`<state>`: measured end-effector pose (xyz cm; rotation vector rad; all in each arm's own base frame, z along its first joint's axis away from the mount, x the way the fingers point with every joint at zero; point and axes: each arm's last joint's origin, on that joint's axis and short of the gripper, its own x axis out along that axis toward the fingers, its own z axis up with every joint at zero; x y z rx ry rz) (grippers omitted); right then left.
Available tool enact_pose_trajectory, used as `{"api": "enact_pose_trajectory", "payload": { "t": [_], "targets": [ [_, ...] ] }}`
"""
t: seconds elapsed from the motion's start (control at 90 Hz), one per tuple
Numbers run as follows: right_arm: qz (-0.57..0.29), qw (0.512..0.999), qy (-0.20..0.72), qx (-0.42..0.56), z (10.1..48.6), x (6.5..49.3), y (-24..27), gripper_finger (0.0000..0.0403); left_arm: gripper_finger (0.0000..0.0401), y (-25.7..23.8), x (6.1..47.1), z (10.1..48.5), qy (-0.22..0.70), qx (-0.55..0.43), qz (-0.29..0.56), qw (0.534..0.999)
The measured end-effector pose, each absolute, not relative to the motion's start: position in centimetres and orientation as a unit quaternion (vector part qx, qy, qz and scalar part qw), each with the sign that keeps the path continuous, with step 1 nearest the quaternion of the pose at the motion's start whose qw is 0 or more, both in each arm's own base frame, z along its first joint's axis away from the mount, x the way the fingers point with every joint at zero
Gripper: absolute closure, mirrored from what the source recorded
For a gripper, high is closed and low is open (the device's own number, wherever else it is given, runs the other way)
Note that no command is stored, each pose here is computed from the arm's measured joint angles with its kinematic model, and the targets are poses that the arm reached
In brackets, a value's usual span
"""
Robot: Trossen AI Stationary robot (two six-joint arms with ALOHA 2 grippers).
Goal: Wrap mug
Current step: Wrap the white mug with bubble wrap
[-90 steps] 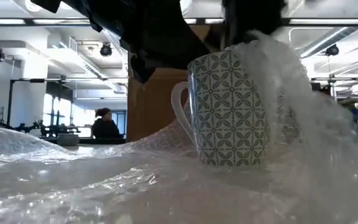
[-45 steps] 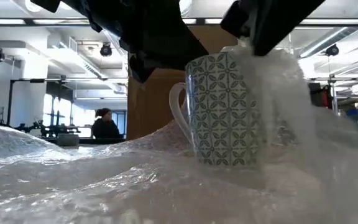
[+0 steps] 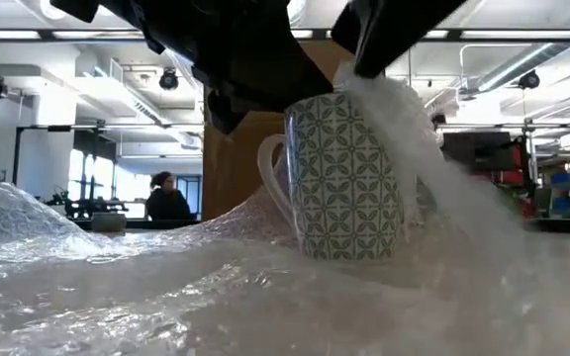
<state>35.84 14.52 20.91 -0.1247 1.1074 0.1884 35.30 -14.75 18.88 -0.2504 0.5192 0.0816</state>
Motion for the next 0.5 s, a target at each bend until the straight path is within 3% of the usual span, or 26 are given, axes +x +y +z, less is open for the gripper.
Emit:
{"api": "enact_pose_trajectory", "payload": {
  "t": [0.289, 0.5],
  "targets": [
    [0.078, 0.821, 0.561, -0.070, 16.7, 37.4, 13.2, 0.0403, 0.0381, -14.8, 35.3, 18.9, 0.254, -0.124, 0.041, 0.958],
    [0.079, 0.823, 0.558, -0.068, 16.3, 37.9, 12.6, 0.0403, 0.0381, -14.8, 35.3, 18.9, 0.256, -0.123, 0.041, 0.958]
  ]
}}
